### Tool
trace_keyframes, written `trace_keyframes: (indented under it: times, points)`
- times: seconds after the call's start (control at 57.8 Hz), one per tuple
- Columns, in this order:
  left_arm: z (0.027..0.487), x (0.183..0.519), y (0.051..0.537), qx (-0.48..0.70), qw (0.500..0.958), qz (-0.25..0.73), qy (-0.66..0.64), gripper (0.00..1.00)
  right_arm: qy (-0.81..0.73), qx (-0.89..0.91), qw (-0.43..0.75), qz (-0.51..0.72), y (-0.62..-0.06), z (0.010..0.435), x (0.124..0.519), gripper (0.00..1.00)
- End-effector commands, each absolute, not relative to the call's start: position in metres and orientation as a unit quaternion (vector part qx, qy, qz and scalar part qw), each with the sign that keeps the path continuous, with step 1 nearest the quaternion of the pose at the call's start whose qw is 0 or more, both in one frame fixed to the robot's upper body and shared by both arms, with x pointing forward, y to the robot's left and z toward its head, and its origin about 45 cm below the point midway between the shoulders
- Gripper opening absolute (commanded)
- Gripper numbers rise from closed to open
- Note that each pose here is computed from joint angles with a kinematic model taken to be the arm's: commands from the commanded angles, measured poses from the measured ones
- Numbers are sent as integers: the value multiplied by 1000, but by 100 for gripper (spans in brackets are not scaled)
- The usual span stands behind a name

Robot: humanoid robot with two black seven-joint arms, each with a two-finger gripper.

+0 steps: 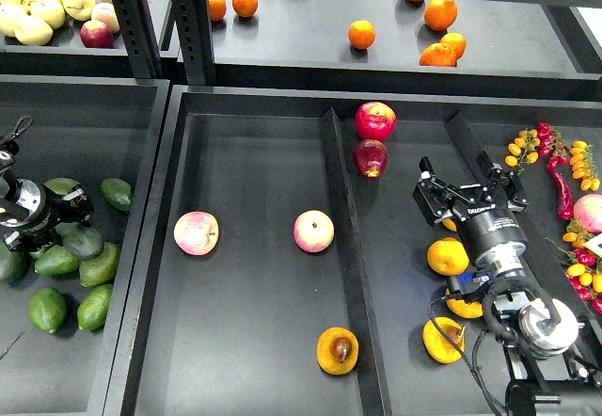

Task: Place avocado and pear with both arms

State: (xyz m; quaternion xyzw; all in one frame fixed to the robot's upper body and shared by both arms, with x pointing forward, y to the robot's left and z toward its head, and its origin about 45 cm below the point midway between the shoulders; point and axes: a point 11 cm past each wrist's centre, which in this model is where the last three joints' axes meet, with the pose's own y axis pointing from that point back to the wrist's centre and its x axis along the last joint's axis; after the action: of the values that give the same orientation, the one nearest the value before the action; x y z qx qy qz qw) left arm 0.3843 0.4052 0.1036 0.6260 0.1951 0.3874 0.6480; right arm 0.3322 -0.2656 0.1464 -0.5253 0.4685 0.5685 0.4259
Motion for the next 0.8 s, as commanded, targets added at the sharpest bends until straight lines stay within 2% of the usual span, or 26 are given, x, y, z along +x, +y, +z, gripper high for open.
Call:
trace_keyframes:
  times: [0.0, 0.225, 0.45, 0.588, 0.778]
  points:
    - [100, 384, 400, 626, 650, 384, 196, 55, 468, -526, 427, 567, -266, 145, 330, 99]
    - [99, 384, 398, 626, 651, 383, 196, 66, 469, -525, 427, 568, -266, 144, 329, 99]
    - [104, 389, 395, 609, 660, 391, 199, 83, 469, -525, 427, 568, -266, 144, 329, 99]
    - [119, 402, 390, 562, 681, 419, 211, 93, 469, -524, 426, 569, -267, 143, 329, 99]
    - [146, 415, 395, 486, 707, 460, 228, 98, 469, -524, 425, 570, -266, 143, 328, 99]
